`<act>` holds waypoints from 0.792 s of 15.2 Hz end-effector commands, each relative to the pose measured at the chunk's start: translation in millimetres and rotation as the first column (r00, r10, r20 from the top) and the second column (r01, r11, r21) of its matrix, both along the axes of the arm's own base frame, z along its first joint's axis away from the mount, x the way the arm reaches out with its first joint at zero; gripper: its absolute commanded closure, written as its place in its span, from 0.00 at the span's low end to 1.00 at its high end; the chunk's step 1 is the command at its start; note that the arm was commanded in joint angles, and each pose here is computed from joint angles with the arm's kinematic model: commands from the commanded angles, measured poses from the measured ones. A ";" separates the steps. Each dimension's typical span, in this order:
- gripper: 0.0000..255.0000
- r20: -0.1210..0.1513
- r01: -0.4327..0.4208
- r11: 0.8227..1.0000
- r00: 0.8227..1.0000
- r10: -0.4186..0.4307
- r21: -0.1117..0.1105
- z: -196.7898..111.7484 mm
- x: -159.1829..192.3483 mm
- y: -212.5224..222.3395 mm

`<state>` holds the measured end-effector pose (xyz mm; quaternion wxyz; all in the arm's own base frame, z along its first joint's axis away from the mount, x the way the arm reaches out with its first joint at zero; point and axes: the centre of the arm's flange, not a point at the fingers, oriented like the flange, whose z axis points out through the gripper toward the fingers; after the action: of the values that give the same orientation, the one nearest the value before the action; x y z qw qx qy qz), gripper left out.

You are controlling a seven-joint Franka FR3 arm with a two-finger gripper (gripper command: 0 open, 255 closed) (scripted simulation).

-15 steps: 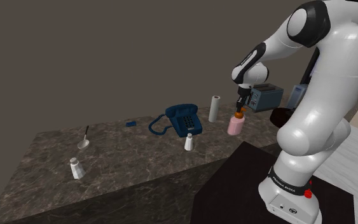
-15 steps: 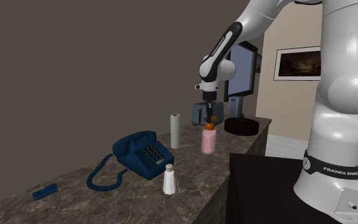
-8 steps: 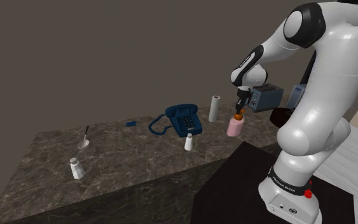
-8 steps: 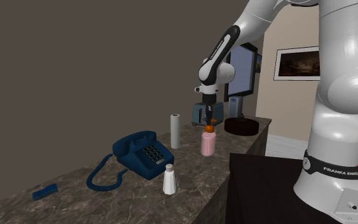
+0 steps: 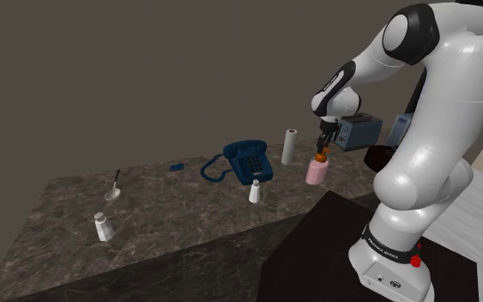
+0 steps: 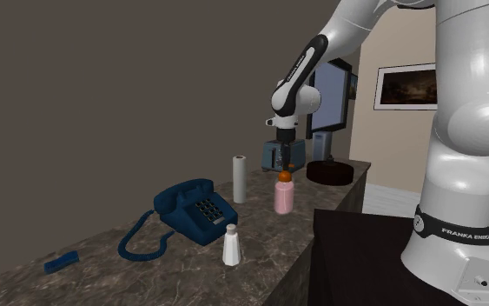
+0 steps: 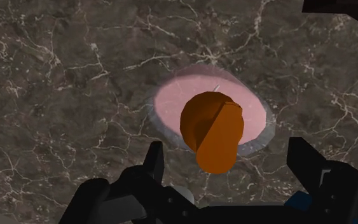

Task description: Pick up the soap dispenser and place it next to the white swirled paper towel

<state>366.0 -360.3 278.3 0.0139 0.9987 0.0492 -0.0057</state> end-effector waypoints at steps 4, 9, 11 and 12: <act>0.00 0.000 0.000 1.000 1.000 0.000 0.000 50.0 0.5 1.4; 0.00 0.000 0.000 1.000 1.000 0.000 0.000 50.0 0.5 1.4; 0.00 0.000 0.000 1.000 1.000 0.000 0.000 50.0 0.5 1.4; 0.00 0.000 0.000 1.000 1.000 0.000 0.000 50.0 0.5 1.4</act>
<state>366.4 -359.0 328.3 0.0139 0.9987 0.0492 -0.0056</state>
